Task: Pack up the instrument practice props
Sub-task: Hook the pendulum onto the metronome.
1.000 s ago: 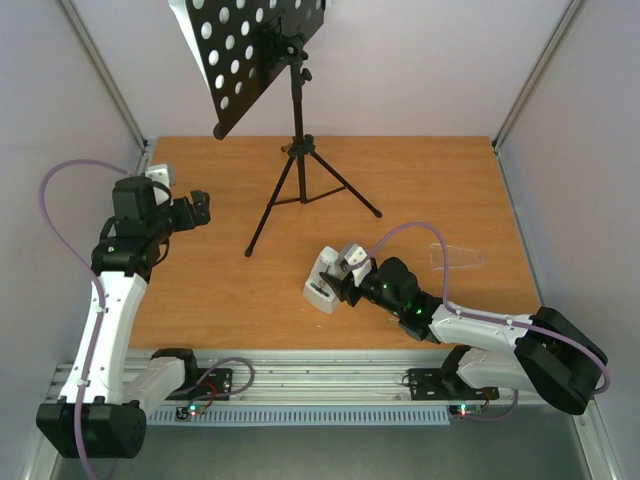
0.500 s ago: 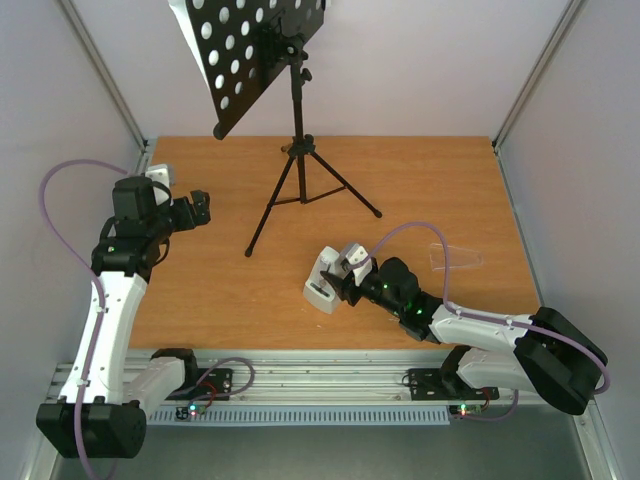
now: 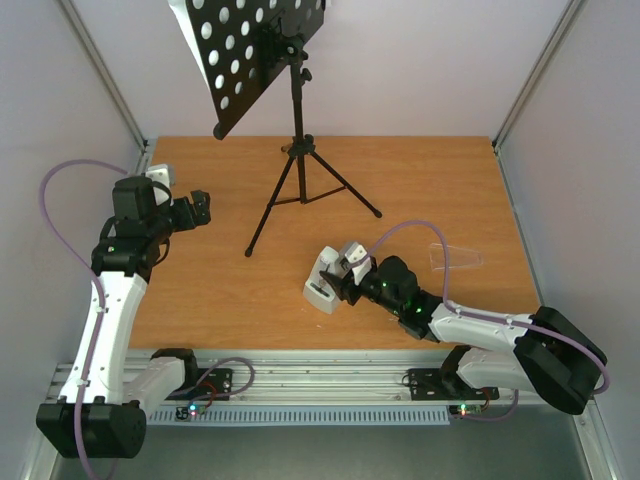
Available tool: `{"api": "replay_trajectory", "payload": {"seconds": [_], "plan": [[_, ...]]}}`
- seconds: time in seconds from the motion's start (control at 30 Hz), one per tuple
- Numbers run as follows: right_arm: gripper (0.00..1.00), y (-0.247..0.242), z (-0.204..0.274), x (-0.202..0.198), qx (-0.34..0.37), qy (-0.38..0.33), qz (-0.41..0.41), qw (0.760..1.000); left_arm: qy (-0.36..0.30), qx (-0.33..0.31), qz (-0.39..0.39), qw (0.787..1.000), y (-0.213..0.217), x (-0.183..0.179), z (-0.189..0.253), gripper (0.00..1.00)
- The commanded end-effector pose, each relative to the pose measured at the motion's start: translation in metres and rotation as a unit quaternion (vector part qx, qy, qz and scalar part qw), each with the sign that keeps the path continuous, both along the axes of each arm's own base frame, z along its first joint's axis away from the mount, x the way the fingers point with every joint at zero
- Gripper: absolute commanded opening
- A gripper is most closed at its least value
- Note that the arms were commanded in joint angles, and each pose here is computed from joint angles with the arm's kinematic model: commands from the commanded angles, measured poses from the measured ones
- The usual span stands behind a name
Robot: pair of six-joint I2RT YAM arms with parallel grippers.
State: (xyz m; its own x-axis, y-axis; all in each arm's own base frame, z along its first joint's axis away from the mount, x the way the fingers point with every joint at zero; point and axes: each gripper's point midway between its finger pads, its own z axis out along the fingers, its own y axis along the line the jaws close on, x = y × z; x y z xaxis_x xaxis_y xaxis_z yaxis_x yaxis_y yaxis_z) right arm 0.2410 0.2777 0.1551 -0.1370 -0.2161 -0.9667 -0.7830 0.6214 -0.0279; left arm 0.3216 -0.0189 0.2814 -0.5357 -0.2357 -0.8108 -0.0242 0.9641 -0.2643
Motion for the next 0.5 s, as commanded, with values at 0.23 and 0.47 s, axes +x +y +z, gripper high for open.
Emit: {"api": "replay_trajectory", "payload": {"seconds": [0.23, 0.47], "plan": [[0.63, 0.0011, 0.0014, 0.0108, -0.004, 0.011, -0.012, 1.0, -0.02, -0.008, -0.008, 1.0, -0.0042, 0.0036, 0.0112, 0.99], [0.65, 0.0002, 0.0009, 0.0138, -0.006, 0.011, -0.015, 1.0, -0.02, -0.009, -0.009, 1.0, -0.0047, 0.0031, 0.0116, 0.99]]}}
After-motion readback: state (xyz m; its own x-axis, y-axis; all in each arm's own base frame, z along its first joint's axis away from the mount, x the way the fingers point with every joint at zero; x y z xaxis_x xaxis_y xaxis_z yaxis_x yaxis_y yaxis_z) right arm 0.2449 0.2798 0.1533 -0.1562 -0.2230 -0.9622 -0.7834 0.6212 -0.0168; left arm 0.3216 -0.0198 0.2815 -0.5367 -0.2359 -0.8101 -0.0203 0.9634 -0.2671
